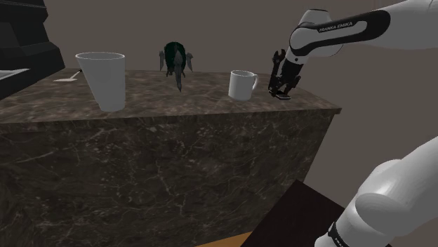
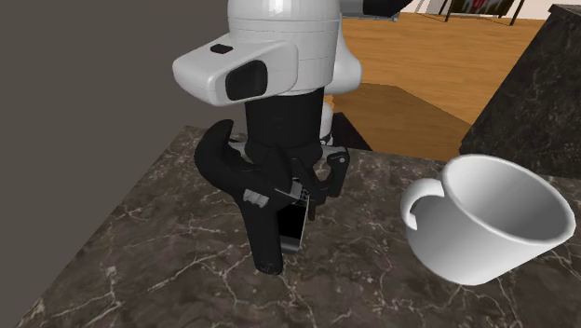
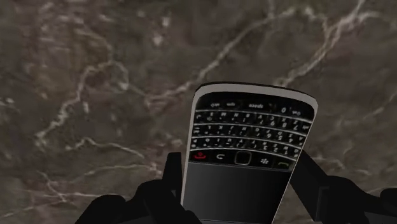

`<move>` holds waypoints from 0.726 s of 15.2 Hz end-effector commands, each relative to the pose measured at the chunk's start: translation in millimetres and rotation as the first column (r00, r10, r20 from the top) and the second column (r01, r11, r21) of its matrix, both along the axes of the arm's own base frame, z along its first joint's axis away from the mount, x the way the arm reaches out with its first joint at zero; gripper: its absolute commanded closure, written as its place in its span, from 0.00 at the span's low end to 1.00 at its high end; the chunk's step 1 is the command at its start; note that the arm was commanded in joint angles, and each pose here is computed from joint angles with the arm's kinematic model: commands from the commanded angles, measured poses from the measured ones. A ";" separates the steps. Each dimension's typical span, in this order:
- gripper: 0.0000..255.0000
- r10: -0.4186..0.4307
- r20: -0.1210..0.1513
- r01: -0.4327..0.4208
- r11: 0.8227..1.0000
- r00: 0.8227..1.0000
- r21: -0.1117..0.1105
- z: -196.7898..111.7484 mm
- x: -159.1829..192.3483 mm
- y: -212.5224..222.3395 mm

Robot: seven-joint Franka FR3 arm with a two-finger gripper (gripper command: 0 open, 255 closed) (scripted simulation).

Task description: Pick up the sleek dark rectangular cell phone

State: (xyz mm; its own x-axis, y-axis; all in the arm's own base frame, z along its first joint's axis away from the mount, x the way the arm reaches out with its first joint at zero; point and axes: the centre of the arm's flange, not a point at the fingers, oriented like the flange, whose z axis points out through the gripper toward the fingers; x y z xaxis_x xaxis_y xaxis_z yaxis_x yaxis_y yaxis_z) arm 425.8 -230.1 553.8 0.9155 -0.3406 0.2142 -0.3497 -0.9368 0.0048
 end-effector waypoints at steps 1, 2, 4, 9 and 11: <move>1.00 0.000 -0.002 0.000 1.000 1.000 0.000 -1.5 0.3 -0.2; 1.00 0.000 -0.002 0.000 1.000 1.000 0.000 -1.7 0.4 -0.3; 1.00 0.000 -0.002 0.000 1.000 1.000 0.000 -2.2 0.7 -0.6; 1.00 0.000 -0.002 0.000 1.000 1.000 0.000 4.4 -0.3 0.3; 1.00 0.000 -0.002 0.000 1.000 1.000 0.000 15.0 -0.2 0.3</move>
State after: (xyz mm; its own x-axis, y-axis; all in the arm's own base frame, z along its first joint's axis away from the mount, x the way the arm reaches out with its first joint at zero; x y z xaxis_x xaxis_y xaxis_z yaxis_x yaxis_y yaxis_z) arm 425.6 -230.1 564.3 0.9158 -0.3408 0.2127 -0.3498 -0.9368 0.0052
